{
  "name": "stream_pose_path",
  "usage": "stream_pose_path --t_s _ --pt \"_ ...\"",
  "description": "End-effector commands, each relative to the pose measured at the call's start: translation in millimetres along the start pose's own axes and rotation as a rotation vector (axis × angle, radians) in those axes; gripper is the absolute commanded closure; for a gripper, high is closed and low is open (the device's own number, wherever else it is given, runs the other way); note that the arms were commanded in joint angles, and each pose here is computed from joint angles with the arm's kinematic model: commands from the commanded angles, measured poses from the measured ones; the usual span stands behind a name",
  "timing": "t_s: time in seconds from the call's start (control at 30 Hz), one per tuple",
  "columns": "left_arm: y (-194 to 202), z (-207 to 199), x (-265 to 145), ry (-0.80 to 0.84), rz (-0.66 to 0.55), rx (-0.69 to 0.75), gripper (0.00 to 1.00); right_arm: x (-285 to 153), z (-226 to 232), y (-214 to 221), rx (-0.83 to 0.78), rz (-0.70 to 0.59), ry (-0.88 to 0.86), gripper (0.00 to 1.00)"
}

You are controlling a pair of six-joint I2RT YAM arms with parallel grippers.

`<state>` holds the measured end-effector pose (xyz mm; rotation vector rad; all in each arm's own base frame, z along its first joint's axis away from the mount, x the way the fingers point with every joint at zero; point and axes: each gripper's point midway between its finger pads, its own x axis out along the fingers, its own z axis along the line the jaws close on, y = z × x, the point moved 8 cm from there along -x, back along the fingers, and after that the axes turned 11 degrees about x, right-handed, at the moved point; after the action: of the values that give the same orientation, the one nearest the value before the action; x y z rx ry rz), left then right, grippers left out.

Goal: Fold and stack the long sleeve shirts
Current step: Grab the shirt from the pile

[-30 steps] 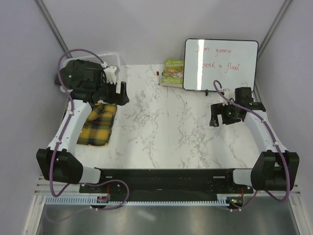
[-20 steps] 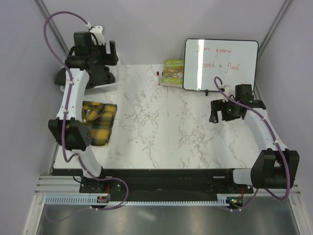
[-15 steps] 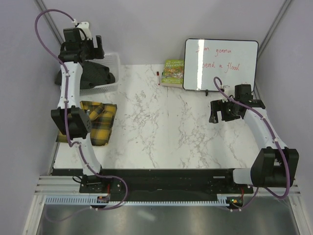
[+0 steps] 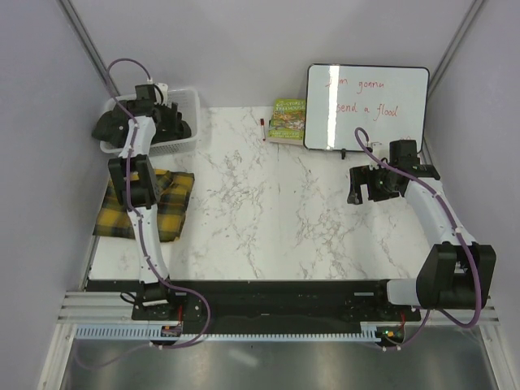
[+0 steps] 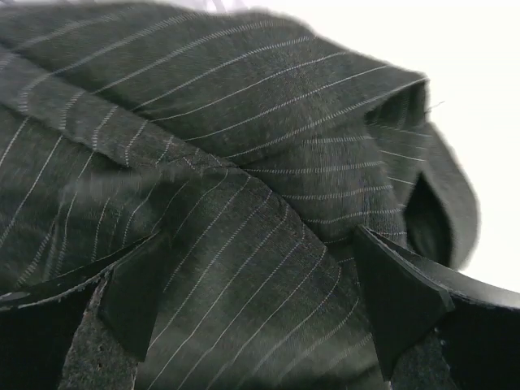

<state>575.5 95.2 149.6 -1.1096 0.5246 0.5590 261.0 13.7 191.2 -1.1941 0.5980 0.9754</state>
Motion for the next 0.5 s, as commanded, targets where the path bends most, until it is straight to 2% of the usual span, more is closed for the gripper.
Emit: stream_pose_path --t_s 0.0,0.07,0.13,0.17,0.2,0.27,0.4,0.43,0.47 --pt "-6.8 15.1 14.7 -0.118 -0.031 0.095 0.01 -2.0 0.4 -11.4 -0.003 -0.042 0.02 0.02" --pt "1.0 15.4 21.7 -0.132 -0.004 0.118 0.01 -2.2 0.2 -12.3 -0.005 -0.043 0.023 0.02" --pt "5.3 13.2 26.6 -0.114 0.001 0.132 0.2 -2.1 0.3 -12.4 -0.003 -0.042 0.022 0.02" --pt "3.0 14.6 25.6 -0.111 -0.011 0.135 0.34 -3.3 0.1 -14.3 -0.005 -0.048 0.024 0.02" --pt "-0.7 15.7 23.0 -0.11 -0.022 0.132 0.64 -3.6 0.1 -14.6 -0.005 -0.047 0.026 0.02" --pt "-23.1 24.5 3.9 -0.121 -0.087 0.112 0.98 -4.7 1.2 -15.4 -0.006 -0.046 0.022 0.02" --pt "-90.4 53.7 -73.5 -0.164 -0.298 0.071 0.98 -9.1 3.8 -17.6 -0.008 -0.062 0.012 0.02" --pt "-118.5 64.1 -118.9 -0.167 -0.405 0.065 0.98 -10.2 4.2 -18.2 -0.009 -0.066 0.008 0.02" --pt "-130.5 65.5 -140.9 -0.154 -0.457 0.07 0.98 -11.3 6.0 -19.2 -0.012 -0.07 -0.002 0.02"
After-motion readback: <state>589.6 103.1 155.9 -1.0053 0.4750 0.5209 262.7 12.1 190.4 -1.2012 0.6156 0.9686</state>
